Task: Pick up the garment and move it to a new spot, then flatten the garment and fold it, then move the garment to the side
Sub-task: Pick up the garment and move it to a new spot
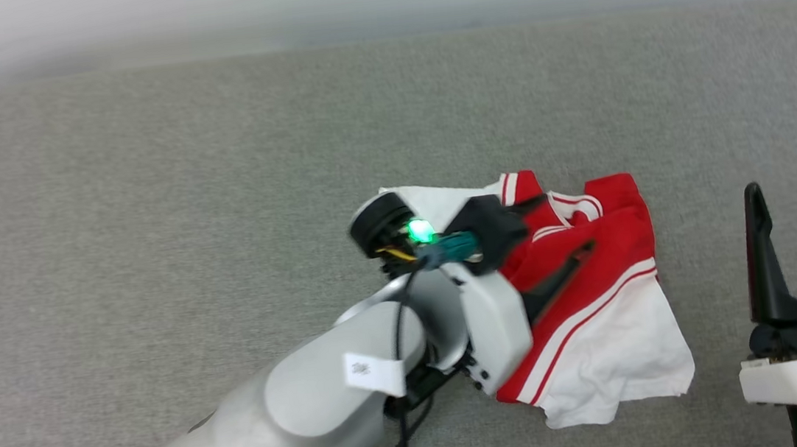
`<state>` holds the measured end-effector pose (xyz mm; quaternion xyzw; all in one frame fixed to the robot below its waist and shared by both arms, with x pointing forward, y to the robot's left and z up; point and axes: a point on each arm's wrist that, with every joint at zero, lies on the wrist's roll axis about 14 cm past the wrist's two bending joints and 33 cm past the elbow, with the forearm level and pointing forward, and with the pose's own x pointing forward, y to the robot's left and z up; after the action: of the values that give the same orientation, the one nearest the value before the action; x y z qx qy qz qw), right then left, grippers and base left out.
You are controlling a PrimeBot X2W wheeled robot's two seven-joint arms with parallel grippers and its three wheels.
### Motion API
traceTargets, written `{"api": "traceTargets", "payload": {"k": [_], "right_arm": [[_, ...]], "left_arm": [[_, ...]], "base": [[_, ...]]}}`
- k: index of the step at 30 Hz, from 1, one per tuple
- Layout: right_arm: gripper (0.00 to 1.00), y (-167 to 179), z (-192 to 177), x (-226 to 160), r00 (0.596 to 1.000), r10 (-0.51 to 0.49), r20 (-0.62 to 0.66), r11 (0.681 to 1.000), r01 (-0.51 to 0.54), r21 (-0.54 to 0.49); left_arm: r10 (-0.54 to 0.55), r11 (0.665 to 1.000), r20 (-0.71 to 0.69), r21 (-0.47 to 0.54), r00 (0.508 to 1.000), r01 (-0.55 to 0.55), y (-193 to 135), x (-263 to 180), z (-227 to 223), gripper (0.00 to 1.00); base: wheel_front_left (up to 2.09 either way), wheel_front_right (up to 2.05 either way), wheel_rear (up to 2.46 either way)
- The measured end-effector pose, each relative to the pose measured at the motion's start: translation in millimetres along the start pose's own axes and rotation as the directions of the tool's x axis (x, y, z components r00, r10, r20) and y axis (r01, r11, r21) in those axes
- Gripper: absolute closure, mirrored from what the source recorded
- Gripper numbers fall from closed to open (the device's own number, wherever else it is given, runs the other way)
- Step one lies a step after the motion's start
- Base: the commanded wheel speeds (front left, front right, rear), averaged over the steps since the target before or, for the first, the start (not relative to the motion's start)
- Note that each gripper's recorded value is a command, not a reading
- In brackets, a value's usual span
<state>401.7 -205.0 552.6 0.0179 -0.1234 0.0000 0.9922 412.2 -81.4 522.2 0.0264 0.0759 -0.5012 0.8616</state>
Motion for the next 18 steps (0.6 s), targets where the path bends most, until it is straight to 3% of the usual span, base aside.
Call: {"api": "traceTargets", "payload": {"k": [4, 7, 11, 18], "right_arm": [[0.0, 8.3, 4.4, -6.4, 1.0, 0.024, 0.004, 1.0, -0.024, 0.005], [0.0, 13.4, 7.9, -10.0, 0.999, 0.038, 0.01, 0.999, -0.038, 0.011], [0.0, 17.6, 9.9, -15.8, 0.999, 0.051, 0.009, 0.999, -0.051, 0.014], [0.0, 23.9, 12.4, -21.3, 0.998, 0.07, 0.009, 0.997, -0.07, 0.018]], "left_arm": [[0.189, 0.981, 0.094, 0.026, 0.978, -0.192, 33.5, -27.6, 8.9, 0.0], [0.323, 0.943, 0.134, 0.042, 0.937, -0.331, 55.7, -53.3, 6.4, 0.0], [0.489, 0.867, 0.173, 0.015, 0.855, -0.498, 79.2, -89.8, 4.0, 0.0], [0.695, 0.699, 0.248, -0.009, 0.675, -0.716, 105.5, -158.9, 13.2, 0.0]], "base": [[0.0, 0.0, 0.0], [0.0, 0.0, 0.0], [0.0, 0.0, 0.0], [0.0, 0.0, 0.0]]}}
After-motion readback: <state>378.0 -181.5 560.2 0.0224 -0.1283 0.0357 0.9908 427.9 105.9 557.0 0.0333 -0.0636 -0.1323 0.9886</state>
